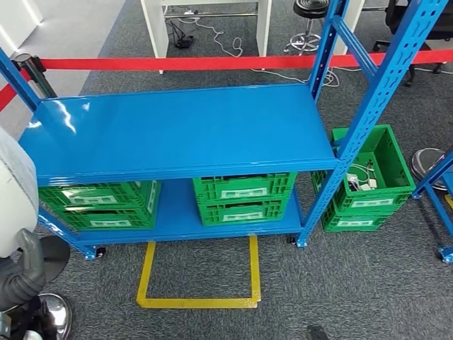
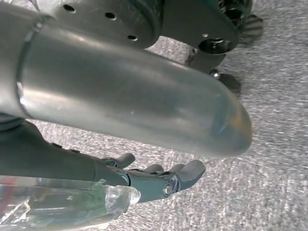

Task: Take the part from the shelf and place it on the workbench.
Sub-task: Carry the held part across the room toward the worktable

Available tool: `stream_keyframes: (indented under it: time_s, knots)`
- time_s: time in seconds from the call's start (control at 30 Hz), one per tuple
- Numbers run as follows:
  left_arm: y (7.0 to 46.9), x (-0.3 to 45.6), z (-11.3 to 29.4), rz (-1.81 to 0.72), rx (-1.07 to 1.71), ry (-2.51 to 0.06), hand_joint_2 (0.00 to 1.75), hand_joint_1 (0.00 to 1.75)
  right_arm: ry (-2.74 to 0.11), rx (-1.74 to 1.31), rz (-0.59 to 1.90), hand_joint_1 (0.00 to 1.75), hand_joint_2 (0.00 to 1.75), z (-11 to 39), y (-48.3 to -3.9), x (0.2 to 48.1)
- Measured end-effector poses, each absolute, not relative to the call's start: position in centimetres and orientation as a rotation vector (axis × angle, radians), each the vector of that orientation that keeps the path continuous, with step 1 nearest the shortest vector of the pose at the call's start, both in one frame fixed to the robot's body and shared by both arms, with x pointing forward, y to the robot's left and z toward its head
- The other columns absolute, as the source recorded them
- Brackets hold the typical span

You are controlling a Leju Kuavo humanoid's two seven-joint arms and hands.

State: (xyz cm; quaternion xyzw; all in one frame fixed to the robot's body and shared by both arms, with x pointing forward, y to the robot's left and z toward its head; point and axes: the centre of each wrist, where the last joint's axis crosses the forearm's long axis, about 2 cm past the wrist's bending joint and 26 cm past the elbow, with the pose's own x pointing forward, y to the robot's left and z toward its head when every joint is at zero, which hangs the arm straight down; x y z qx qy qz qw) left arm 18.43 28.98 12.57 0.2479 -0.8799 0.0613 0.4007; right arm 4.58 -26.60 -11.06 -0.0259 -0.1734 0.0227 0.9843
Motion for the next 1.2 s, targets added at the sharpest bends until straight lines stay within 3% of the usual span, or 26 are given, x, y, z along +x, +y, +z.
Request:
stream_keyframes:
  time_s: [1.2]
  knots:
    - [29.46,17.73,12.91,0.103,0.665,-2.234,1.75,1.75,-0.348,-0.028,0.021,0.0,0.0,-11.04,-25.78,4.39]
